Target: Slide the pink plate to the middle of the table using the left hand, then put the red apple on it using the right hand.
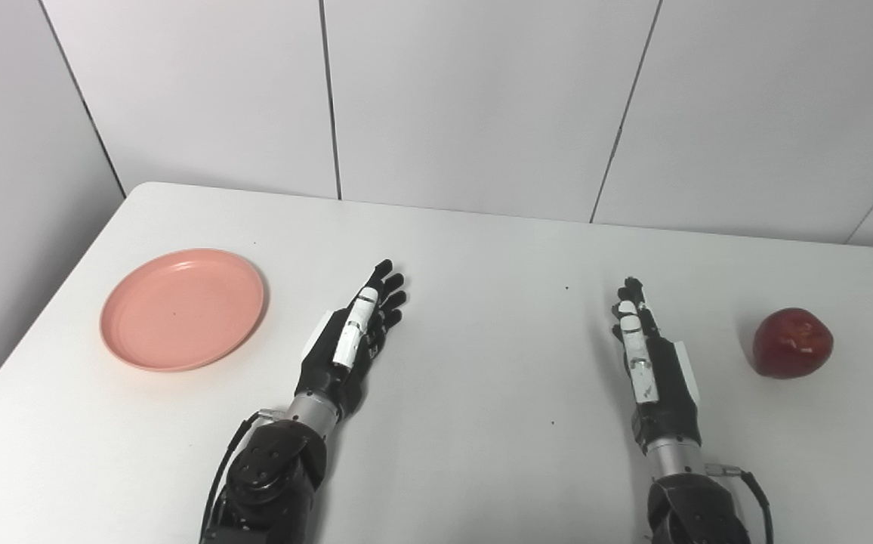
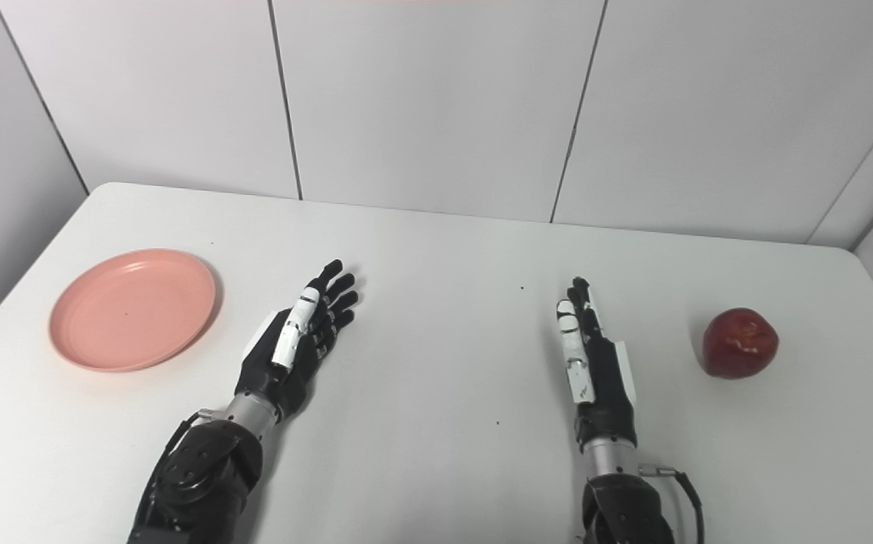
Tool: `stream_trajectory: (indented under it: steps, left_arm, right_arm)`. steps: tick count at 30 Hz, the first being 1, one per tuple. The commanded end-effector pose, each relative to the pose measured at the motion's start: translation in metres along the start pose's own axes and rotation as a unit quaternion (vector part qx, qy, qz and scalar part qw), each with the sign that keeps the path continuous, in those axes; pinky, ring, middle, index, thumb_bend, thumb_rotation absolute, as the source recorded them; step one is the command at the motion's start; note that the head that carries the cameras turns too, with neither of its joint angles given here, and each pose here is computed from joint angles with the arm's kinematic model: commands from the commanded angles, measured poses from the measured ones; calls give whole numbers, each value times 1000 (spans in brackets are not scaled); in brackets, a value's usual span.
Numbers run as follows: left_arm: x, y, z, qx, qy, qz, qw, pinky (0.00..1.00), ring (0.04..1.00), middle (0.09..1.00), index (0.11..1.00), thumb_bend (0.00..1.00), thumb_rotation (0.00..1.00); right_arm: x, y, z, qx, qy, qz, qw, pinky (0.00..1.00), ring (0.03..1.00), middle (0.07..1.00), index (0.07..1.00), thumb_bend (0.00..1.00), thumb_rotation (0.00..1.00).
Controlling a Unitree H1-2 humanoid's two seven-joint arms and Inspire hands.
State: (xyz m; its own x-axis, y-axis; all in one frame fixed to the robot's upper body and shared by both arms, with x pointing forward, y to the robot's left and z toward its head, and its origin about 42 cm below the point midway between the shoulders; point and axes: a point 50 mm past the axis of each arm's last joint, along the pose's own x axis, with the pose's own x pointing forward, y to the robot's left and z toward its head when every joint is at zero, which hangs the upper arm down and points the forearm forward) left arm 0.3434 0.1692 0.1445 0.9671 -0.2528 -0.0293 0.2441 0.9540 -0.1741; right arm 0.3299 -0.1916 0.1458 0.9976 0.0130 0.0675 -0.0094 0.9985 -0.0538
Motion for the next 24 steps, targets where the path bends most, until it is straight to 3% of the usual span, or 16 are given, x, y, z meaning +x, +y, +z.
stream_trajectory:
  steps: [1, 24]
  left_arm:
    - [4, -7, 11, 0, -30, -12, 999, 969, 959, 964, 950, 381, 1000]
    - [5, -7, 9, -1, -29, -11, 1000, 966, 959, 962, 951, 385, 1000]
  right_arm:
    - [5, 0, 16, -1, -35, 5, 999, 988, 973, 974, 977, 220, 1000]
    - [6, -1, 15, 3, -36, 7, 999, 982, 968, 975, 979, 206, 1000]
